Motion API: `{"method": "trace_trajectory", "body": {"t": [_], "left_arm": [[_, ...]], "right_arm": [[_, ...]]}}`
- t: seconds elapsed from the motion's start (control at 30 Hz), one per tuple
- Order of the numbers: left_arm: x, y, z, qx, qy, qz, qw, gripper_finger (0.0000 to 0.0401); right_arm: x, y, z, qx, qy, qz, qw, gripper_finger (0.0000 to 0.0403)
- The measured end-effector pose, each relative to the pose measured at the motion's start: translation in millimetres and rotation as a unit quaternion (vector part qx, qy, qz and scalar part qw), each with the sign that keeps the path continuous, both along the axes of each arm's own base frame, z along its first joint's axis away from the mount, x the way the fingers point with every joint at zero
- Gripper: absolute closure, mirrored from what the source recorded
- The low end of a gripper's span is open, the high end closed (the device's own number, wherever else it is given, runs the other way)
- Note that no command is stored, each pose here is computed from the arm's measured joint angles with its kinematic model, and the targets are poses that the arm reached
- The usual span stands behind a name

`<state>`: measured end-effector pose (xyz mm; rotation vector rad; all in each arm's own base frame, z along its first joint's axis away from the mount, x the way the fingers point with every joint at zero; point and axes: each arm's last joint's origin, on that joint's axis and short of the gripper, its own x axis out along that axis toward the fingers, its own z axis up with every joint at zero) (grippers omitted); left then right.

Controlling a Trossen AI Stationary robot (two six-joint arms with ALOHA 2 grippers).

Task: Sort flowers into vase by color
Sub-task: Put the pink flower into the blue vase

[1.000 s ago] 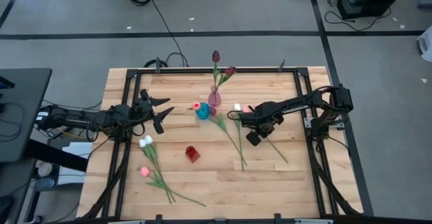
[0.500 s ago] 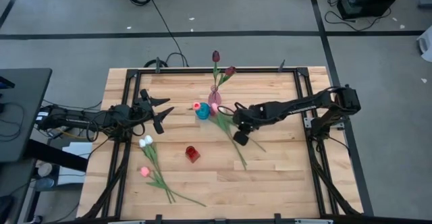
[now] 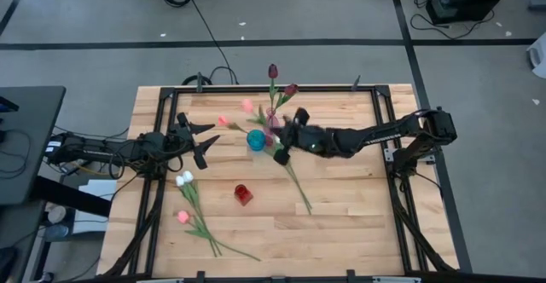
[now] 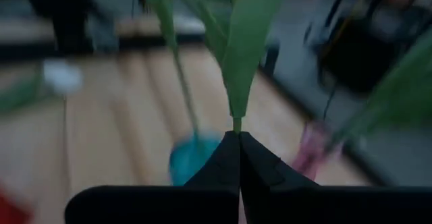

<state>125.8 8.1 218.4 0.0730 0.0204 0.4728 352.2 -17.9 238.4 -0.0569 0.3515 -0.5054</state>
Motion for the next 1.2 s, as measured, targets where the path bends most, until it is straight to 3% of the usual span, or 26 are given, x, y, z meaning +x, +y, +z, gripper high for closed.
{"method": "trace_trajectory", "body": {"t": [0.23,0.53,0.9,1.2], "left_arm": [[0,0,0,0.0,0.0,0.0,1.0,0.0209],[0,0,0,0.0,0.0,0.0,1.0,0.0209],[0,0,0,0.001,0.001,0.0,1.0,0.0209],[0,0,-1,0.001,0.005,0.0,1.0,0.0209]], "right_arm": [[4,-22,21,-0.036,-0.095,0.006,0.995,0.0398],[16,-24,30,-0.055,-0.212,0.058,0.974,0.0398],[46,-26,14,-0.087,-0.203,0.063,0.973,0.0398],[50,-30,-7,-0.044,-0.17,0.044,0.983,0.0397]]}}
